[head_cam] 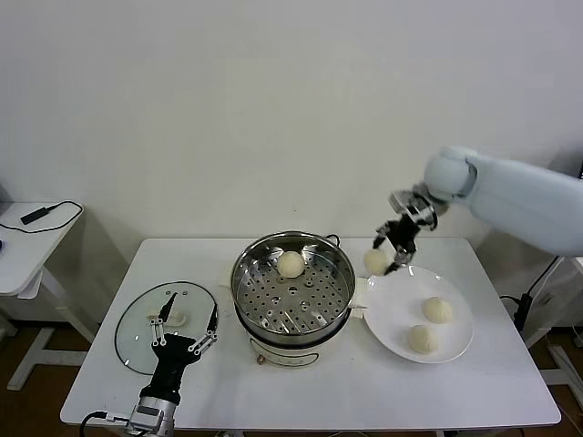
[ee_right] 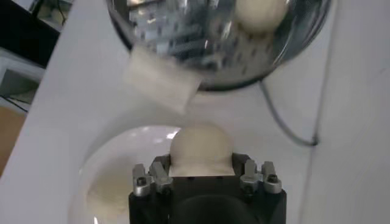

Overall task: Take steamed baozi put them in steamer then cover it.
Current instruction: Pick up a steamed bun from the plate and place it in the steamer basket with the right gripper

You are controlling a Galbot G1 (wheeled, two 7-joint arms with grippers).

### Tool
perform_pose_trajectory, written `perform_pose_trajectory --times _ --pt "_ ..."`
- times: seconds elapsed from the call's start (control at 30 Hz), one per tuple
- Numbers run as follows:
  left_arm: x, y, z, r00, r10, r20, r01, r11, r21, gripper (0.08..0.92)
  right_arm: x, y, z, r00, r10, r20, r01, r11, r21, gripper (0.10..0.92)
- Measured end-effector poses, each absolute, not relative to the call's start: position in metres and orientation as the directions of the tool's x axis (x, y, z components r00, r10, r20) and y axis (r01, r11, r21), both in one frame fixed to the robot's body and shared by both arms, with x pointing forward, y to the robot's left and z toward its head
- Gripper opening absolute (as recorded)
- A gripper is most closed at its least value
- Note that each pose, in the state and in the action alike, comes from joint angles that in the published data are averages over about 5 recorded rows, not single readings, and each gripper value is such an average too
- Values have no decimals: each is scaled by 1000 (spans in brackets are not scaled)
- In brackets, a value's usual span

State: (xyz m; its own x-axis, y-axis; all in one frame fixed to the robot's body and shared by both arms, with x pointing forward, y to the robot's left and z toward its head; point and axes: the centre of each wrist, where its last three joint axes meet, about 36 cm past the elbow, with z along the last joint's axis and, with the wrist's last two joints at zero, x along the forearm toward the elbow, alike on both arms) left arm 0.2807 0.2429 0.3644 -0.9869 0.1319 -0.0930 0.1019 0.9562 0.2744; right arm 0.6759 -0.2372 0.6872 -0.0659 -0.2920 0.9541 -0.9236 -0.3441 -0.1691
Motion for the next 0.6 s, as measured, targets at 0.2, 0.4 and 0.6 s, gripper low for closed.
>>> perform_pose_trajectory --times 0.2,0.4,0.6 --pt "282 242 362 -987 134 -92 104 956 274 823 670 -176 703 -39 -300 953 -909 -386 -159 679" --pt "285 239 358 -987 134 -92 105 958 268 823 665 -118 695 -17 -290 957 -900 -413 -141 676" --pt "286 239 357 -987 133 -89 105 957 269 823 661 -73 675 -10 -267 964 -894 -429 -129 670"
